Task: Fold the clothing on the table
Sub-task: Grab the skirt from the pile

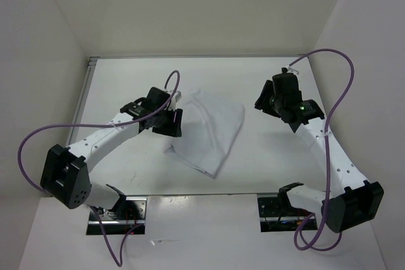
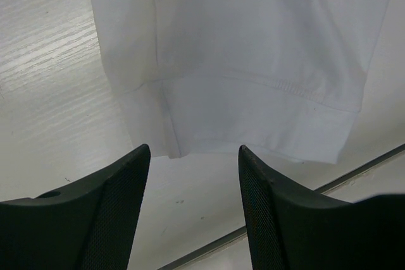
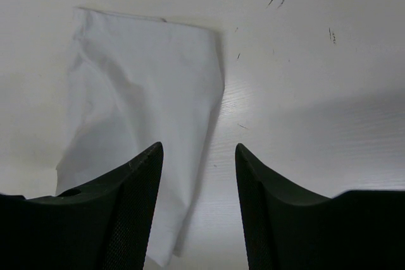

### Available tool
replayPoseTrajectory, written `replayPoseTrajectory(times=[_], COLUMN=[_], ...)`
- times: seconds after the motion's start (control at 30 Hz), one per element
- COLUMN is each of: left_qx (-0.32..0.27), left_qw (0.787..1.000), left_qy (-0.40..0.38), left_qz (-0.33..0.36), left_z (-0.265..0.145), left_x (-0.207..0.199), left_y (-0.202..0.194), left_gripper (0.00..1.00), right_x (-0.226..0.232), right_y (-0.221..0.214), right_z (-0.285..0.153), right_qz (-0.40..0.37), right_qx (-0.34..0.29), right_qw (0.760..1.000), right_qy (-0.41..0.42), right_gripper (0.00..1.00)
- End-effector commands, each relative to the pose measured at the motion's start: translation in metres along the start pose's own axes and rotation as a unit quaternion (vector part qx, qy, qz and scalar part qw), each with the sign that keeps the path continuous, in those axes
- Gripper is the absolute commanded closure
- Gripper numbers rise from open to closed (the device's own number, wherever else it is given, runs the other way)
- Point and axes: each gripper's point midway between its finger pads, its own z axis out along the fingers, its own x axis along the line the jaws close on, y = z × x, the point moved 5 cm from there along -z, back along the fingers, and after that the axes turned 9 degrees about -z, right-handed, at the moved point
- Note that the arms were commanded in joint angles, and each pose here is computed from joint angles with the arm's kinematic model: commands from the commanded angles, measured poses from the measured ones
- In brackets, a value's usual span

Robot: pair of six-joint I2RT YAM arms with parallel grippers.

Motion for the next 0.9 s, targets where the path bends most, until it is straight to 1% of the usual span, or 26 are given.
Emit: replayPoseTrajectory(times=[0.0, 0.1, 0.17, 0.27, 0.37, 0.53, 0.57, 0.63, 0.7, 0.73, 0.77, 0.87], left_qx=[0.002, 0.014, 0.022, 0.03, 0.021, 0.016, 0.025, 0.045, 0.052, 0.07, 0.072, 0.086], left_qw=[1.0, 1.0, 0.999, 0.998, 0.995, 0.995, 0.994, 0.992, 0.989, 0.986, 0.985, 0.984], left_qy=[0.009, 0.014, 0.031, 0.052, 0.088, 0.098, 0.103, 0.114, 0.14, 0.148, 0.155, 0.152], left_qz=[0.007, 0.014, 0.017, 0.023, 0.031, 0.028, 0.028, 0.023, 0.019, 0.019, 0.02, 0.028], left_z=[0.005, 0.015, 0.025, 0.034, 0.037, 0.038, 0.04, 0.049, 0.055, 0.06, 0.062, 0.067], left_x=[-0.005, -0.005, -0.001, -0.003, 0.001, 0.002, 0.004, 0.008, 0.015, 0.016, 0.019, 0.015], left_y=[0.001, -0.007, -0.011, -0.018, -0.02, -0.017, -0.02, -0.027, -0.031, -0.038, -0.039, -0.046], left_gripper=[0.34, 0.34, 0.34, 0.38, 0.38, 0.4, 0.43, 0.46, 0.51, 0.53, 0.55, 0.81], right_x=[-0.002, -0.002, -0.002, -0.003, -0.004, -0.005, -0.005, -0.006, -0.007, -0.007, -0.007, -0.011], right_y=[0.001, 0.001, 0.001, -0.001, -0.003, -0.003, -0.003, -0.005, -0.008, -0.008, -0.008, -0.009], right_z=[-0.004, -0.004, -0.004, -0.004, -0.004, -0.008, -0.008, -0.008, -0.007, -0.007, -0.007, -0.007], right_qz=[0.007, 0.007, 0.007, 0.006, 0.005, 0.006, 0.006, 0.0, 0.0, 0.0, 0.0, 0.002], right_qx=[-0.009, -0.009, -0.009, -0.005, 0.0, -0.004, -0.004, 0.0, 0.004, 0.004, 0.004, 0.002], right_qw=[1.0, 1.0, 1.0, 1.0, 1.0, 1.0, 1.0, 1.0, 1.0, 1.0, 1.0, 1.0], right_qy=[0.002, 0.002, 0.002, 0.0, -0.002, 0.0, 0.0, -0.002, -0.004, -0.004, -0.004, -0.011], right_gripper=[0.45, 0.45, 0.45, 0.45, 0.45, 0.45, 0.45, 0.45, 0.45, 0.45, 0.45, 0.45])
